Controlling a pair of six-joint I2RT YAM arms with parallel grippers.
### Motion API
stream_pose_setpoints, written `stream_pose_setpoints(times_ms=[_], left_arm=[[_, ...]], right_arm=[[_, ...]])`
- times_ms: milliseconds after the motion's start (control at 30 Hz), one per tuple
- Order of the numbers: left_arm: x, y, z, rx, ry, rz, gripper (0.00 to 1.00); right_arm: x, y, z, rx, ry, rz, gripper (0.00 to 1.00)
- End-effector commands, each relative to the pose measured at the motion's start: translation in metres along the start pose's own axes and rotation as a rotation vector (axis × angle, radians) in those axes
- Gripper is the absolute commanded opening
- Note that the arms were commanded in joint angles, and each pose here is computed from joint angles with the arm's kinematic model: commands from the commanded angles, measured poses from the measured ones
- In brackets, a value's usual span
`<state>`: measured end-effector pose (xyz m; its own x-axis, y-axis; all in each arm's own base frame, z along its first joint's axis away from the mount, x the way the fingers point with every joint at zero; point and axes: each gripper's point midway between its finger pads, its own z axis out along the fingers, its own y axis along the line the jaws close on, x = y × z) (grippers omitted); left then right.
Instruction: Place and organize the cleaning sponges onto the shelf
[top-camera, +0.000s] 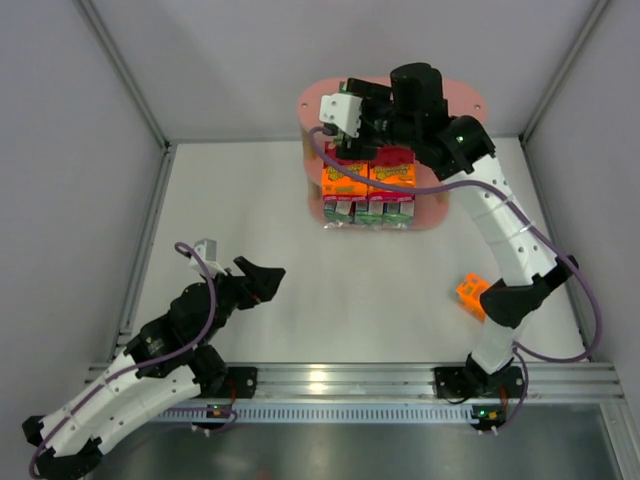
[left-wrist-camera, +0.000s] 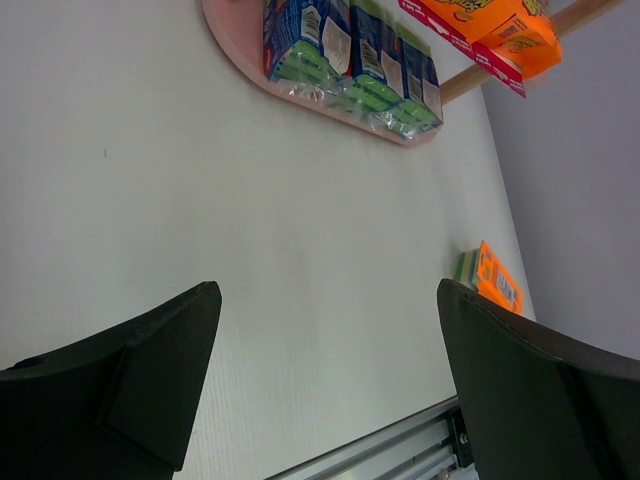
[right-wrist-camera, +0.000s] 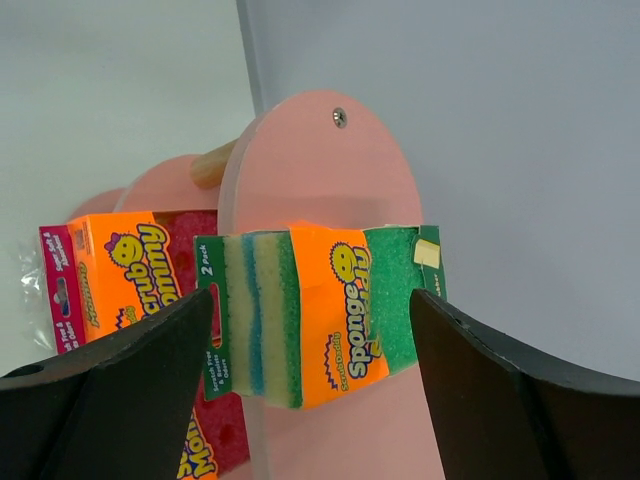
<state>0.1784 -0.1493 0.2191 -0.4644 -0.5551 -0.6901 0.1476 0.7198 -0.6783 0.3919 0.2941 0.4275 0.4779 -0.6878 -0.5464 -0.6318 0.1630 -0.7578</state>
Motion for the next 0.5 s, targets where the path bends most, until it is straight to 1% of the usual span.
stream_pose_setpoints(times_ms=[0, 133, 233, 433, 467], left_arm=[[-0.003, -0.002, 0.0, 0.014, -0.019, -0.012, 0.95], [-0.003, -0.002, -0.001, 0.014, -0.021, -0.013, 0.95], [-0.004, -0.002, 0.0, 0.015, -0.022, -0.013, 0.95], [-0.005, -0.004, -0.002, 0.024, -0.024, -0.011, 0.95], [-0.004, -0.003, -0.002, 0.022, -0.022, -0.008, 0.95]], right_arm=[[-0.029, -0.026, -0.04, 0.087, -0.102, 0.013, 0.8], [-0.043, -0.031, -0.063, 0.112, -0.143, 0.031, 0.8], [-0.05, -0.033, -0.075, 0.122, -0.19, 0.091, 0.8], [-0.049, -0.042, -0.094, 0.156, -0.261, 0.255, 0.79], [-0.045, -0.039, -0.092, 0.145, -0.27, 0.328, 0.79]])
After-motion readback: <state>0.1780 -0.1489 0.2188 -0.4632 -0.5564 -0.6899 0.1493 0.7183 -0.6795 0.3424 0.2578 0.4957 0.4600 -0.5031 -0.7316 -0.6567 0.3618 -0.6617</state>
